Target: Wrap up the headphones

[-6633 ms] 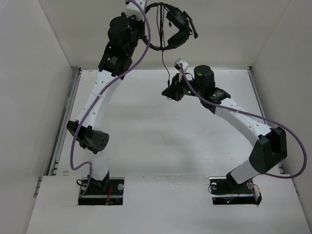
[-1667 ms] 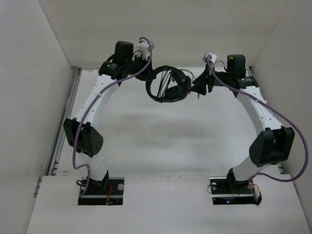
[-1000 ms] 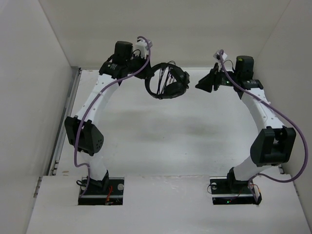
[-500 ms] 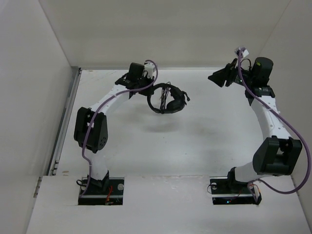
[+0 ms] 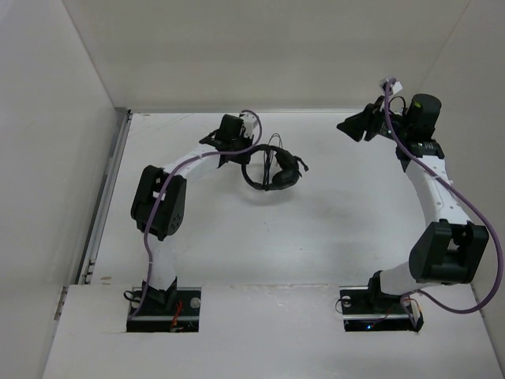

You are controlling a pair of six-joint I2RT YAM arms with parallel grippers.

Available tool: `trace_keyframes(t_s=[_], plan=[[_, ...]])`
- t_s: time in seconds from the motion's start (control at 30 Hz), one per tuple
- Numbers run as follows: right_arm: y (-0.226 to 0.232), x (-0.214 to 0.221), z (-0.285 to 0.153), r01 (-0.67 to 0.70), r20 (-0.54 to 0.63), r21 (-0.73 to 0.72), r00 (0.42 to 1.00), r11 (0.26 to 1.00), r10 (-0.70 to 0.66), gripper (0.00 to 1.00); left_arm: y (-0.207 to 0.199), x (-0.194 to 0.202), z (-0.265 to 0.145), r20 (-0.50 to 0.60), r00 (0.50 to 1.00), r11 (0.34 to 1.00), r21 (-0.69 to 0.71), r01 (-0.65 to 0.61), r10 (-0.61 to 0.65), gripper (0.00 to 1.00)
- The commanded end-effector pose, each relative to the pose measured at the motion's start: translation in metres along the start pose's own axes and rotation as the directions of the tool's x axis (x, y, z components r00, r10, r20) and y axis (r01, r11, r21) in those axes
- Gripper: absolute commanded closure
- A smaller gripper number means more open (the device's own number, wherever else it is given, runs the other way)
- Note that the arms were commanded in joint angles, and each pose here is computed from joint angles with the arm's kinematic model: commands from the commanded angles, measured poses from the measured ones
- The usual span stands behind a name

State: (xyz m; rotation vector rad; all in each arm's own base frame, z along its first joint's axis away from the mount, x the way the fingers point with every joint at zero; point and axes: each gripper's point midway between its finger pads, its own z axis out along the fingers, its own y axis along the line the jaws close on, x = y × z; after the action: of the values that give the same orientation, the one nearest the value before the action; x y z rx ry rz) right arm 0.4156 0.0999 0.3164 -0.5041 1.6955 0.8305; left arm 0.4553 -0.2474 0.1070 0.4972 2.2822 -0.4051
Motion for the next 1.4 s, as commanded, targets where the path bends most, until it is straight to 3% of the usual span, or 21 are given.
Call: trace_keyframes(t_s=[0.0,0.27,0.4,0.73,0.9,1.17,1.27,1.37], plan=[[0.007,-0.014,-0.006,0.049,0.041,0.001,0.998,0.999,-0.049,0.47,-0.003,-0.016,0.014,0.054,0.998,1.0,-0.004,0.021,-0.021,0.99],[0.003,-0.008,-0.018,0.032,0.04,0.033,0.999,0.999,-0.033,0.47,0.027,-0.007,0.051,0.013,1.0,0.999,-0.043,0.028,-0.028,0.94],[-0.001,-0.007,-0.023,0.025,0.036,0.048,0.999,0.999,-0.026,0.47,0.039,-0.005,0.06,0.009,1.0,0.997,-0.068,0.025,-0.024,0.86],[-0.012,0.003,-0.025,0.023,0.011,0.085,1.0,0.996,-0.024,0.47,0.063,0.0,0.043,-0.005,0.998,0.994,-0.093,0.062,-0.063,0.36],[-0.014,0.006,-0.026,0.025,0.006,0.096,1.0,0.995,-0.026,0.46,0.065,-0.004,0.008,0.011,0.996,0.993,-0.082,0.085,-0.084,0.35],[-0.023,0.023,-0.032,0.04,-0.029,0.157,0.999,0.987,-0.036,0.45,0.017,-0.046,-0.073,0.153,0.986,0.997,0.051,0.065,-0.072,0.33],[-0.023,0.025,-0.034,0.045,-0.032,0.171,0.999,0.984,-0.04,0.45,0.012,-0.044,-0.079,0.138,0.986,0.993,0.075,0.087,-0.097,0.33],[-0.03,0.018,-0.051,0.056,-0.034,0.274,0.998,0.96,-0.048,0.45,0.026,-0.058,-0.117,0.179,0.975,0.991,0.056,0.123,-0.131,0.33]])
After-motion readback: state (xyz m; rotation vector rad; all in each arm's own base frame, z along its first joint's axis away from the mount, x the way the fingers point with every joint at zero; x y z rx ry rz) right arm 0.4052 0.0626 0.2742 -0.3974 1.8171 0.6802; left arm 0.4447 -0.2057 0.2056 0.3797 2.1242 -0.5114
